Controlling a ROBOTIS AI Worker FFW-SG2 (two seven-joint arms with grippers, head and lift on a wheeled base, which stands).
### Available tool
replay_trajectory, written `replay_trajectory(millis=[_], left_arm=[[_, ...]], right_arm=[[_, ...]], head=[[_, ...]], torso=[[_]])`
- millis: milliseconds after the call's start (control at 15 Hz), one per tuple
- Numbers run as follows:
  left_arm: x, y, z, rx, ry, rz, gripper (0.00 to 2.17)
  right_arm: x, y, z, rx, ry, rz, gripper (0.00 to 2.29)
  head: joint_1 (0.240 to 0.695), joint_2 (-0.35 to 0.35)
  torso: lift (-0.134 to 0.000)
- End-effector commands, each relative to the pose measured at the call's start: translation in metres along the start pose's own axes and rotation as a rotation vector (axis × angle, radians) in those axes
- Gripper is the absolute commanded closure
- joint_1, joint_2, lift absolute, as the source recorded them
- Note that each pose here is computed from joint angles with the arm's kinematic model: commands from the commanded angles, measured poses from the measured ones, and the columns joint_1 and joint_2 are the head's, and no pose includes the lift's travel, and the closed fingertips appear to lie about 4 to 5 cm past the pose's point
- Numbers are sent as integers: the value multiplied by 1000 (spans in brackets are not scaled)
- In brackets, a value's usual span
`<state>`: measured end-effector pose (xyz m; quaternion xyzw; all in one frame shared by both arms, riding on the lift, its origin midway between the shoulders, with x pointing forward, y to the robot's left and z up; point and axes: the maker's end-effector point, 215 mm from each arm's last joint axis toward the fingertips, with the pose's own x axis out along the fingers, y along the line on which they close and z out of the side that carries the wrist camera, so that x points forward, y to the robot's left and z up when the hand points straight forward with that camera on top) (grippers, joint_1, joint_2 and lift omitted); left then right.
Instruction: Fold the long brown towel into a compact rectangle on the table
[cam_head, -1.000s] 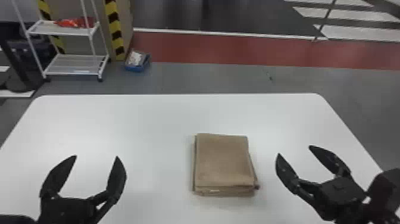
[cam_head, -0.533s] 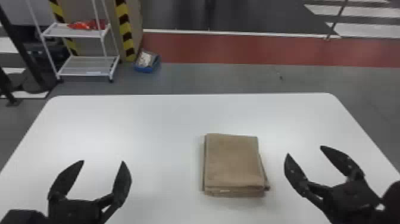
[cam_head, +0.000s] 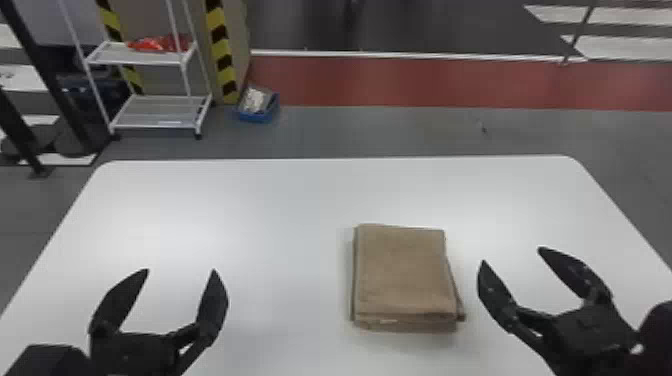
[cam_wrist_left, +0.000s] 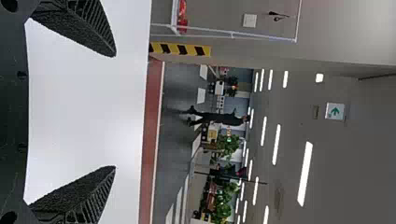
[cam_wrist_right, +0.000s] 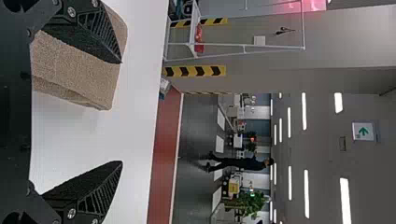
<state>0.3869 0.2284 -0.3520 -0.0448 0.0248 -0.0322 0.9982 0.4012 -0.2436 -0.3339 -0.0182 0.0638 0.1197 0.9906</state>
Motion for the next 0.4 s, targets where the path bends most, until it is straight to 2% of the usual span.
replay_trajectory(millis=[0,333], left_arm=[[1,2,0,0,-2,6,-2],[2,7,7,-1,-21,12,-1]], right_arm=[[5,-2,-5,8,12,-2,130],[14,-1,-3,3,17,2,130]], head=[[695,-23],[695,-15]], torso=[[-124],[-124]])
